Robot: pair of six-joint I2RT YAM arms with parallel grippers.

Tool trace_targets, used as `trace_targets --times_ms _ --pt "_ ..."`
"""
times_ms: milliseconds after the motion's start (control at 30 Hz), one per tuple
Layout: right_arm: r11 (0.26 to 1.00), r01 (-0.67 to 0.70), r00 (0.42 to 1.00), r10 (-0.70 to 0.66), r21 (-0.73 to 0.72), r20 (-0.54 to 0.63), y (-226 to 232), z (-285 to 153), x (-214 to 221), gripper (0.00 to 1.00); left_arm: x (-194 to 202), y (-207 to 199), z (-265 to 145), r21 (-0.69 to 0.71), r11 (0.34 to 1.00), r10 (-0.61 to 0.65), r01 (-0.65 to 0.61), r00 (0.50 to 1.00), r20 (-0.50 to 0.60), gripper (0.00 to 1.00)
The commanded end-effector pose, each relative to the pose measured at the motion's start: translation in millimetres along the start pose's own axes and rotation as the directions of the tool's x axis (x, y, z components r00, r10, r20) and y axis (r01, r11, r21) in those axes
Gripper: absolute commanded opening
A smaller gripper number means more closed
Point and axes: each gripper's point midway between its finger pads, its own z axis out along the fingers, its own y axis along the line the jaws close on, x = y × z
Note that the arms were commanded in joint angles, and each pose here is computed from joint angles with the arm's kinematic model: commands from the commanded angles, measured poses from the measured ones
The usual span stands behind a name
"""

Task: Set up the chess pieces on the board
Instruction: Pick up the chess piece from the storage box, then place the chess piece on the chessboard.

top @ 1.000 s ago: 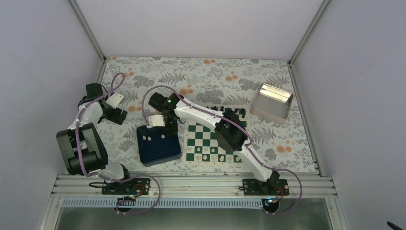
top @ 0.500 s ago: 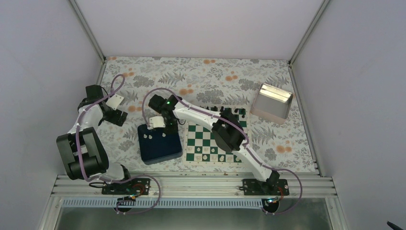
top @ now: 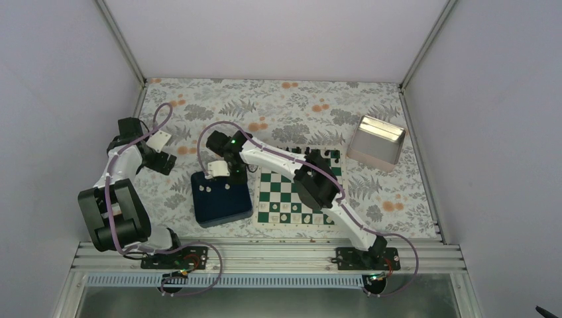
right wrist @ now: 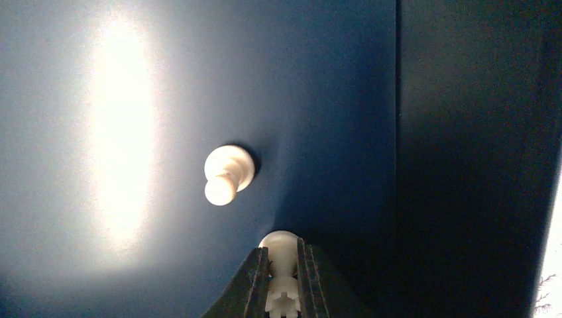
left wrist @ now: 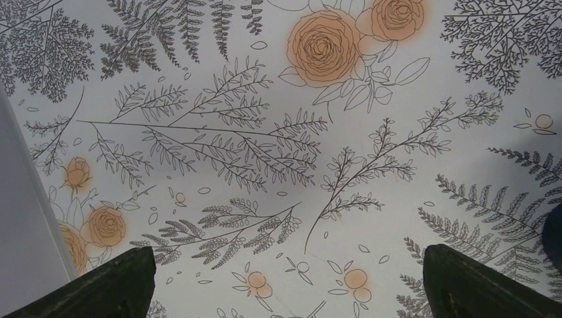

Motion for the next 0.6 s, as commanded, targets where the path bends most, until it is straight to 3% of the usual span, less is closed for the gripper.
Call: trace_targets --times_ms 0,300,567 --pt "1.0 0.009 0.996 -0.009 0.006 0.085 7 -51 -18 0.04 -2 -4 -8 0.003 1.0 -0.026 0.026 0.999 0.025 1.0" --pt "1.0 -0.01 0.988 0.013 -0.02 0.157 38 -117 2 0.04 -1 -6 -11 -0.02 0.998 -0.065 0.066 0.997 0.036 1.0" --pt "0.998 -0.05 0.989 0.053 -0.029 0.136 72 -122 45 0.04 -7 -9 -16 -0.026 0.995 -0.091 0.093 0.993 0.074 1.0"
